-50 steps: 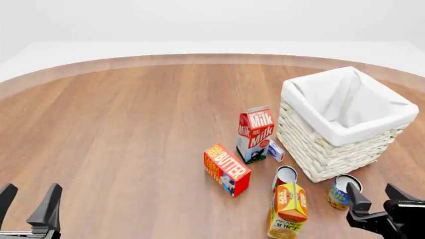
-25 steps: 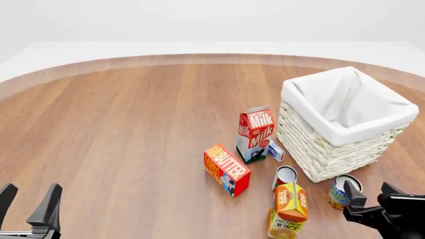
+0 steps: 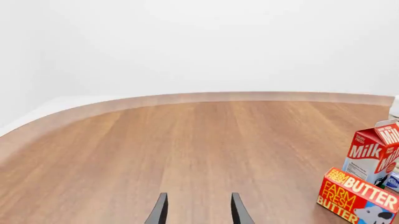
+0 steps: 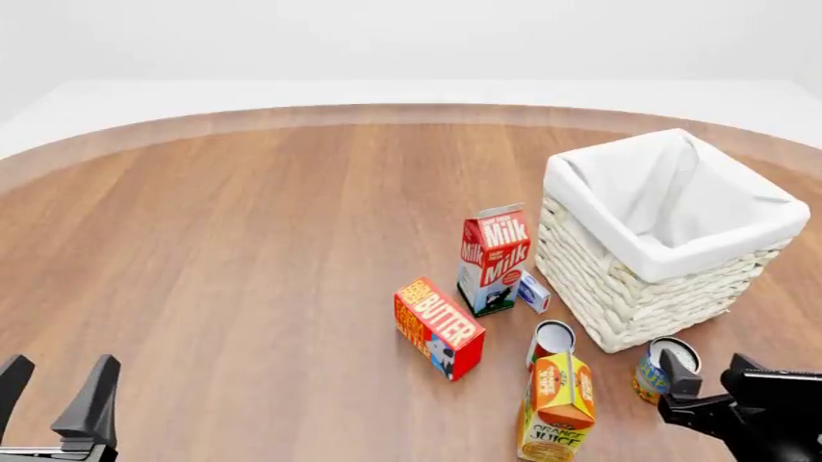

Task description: Pick up the alphabet soup, and put it in the basket.

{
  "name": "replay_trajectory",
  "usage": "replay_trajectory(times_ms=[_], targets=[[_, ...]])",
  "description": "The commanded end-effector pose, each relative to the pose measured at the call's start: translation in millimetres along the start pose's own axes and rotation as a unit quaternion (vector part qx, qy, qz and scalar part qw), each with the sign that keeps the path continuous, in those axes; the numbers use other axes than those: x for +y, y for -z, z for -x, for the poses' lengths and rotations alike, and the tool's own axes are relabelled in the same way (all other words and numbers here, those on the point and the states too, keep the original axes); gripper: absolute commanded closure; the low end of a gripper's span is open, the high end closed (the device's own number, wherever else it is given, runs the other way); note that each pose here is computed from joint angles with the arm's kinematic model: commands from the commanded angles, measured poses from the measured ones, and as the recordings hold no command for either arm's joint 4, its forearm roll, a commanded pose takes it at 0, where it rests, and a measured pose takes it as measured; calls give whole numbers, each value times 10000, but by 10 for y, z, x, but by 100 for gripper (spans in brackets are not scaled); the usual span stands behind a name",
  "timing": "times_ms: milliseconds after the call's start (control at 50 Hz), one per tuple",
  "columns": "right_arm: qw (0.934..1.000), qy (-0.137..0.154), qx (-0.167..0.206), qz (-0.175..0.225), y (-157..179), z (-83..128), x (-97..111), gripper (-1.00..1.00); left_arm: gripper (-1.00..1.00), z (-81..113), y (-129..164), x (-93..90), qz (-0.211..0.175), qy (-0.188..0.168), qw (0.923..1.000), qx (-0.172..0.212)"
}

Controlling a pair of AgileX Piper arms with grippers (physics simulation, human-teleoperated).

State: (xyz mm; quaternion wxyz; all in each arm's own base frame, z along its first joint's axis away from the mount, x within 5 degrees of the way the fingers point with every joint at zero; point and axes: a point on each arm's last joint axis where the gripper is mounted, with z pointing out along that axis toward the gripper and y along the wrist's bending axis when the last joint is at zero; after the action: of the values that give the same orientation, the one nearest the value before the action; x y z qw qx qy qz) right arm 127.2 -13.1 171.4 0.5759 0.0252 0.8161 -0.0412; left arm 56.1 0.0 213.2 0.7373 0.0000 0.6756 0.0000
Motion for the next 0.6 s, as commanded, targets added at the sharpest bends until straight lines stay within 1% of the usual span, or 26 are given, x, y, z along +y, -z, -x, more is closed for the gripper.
replay_trajectory(times_ms=[20, 260, 500, 600], targets=[[9999, -4, 107, -8, -127, -49, -2, -100, -100, 0, 0, 0, 0, 0, 10000, 0], [9998, -32, 183, -22, -216, -95, -5, -100, -100, 0, 0, 0, 0, 0, 10000, 0], [9998, -32, 183, -22, -218, -96, -5, -100, -100, 0, 0, 0, 0, 0, 10000, 0], [9996, -68, 277, -23, -282, -144, -5, -100, -100, 0, 0, 0, 0, 0, 10000, 0]])
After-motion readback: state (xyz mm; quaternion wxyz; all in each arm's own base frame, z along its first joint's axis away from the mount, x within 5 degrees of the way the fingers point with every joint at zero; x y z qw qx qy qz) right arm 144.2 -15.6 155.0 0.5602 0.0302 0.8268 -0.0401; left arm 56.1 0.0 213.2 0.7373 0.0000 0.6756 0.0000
